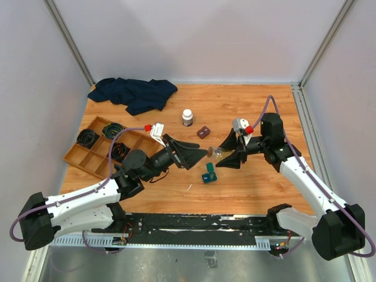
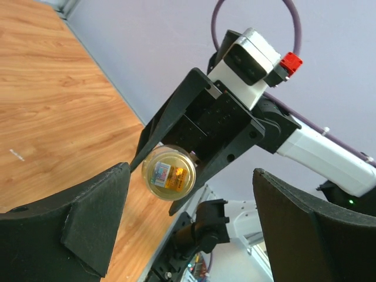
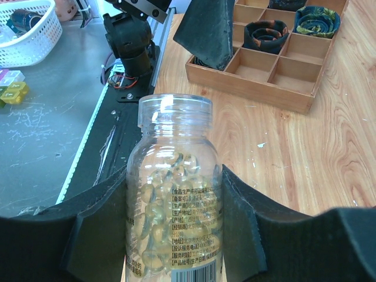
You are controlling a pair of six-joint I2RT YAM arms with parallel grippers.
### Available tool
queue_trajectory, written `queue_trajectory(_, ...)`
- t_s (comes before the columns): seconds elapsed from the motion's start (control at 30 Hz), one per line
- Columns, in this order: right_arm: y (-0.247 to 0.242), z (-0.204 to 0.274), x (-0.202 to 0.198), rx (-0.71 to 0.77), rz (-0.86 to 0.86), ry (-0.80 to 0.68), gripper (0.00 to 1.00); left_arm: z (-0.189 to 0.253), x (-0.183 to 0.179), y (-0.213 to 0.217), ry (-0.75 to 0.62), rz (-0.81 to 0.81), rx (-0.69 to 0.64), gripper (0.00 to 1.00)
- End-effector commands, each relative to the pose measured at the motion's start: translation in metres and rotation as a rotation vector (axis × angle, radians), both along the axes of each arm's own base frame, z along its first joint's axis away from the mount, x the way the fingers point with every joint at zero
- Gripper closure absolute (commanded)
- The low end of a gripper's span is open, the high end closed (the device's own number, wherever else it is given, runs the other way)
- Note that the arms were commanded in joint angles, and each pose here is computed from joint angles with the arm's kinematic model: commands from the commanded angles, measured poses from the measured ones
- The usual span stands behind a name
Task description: Sort the pills into containers
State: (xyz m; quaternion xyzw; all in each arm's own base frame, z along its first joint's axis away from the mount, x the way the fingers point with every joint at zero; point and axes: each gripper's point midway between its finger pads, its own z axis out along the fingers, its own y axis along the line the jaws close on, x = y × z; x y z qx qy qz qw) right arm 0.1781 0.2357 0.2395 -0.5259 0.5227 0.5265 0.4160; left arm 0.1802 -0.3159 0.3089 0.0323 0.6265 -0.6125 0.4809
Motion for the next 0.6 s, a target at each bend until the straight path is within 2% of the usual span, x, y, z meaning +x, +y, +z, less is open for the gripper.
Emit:
queue_trajectory(0.0, -0.001, 0.013, 0.007, 0.014, -0.012, -0.055, 1.0, -0.005, 0.014, -0.001, 0.004, 0.096, 0.092, 0.11)
queue_trajectory(0.33, -0.001, 0.012, 0.007, 0.013, -0.013, -0.054, 0.99, -0.005, 0.018, -0.024, 0.009, 0.096, 0.158, 0.15)
queue_trajectory(0.57, -0.001, 0.012, 0.007, 0.013, -0.012, -0.053, 1.0, -0.006, 0.014, -0.035, 0.008, 0.065, 0.172, 0.27)
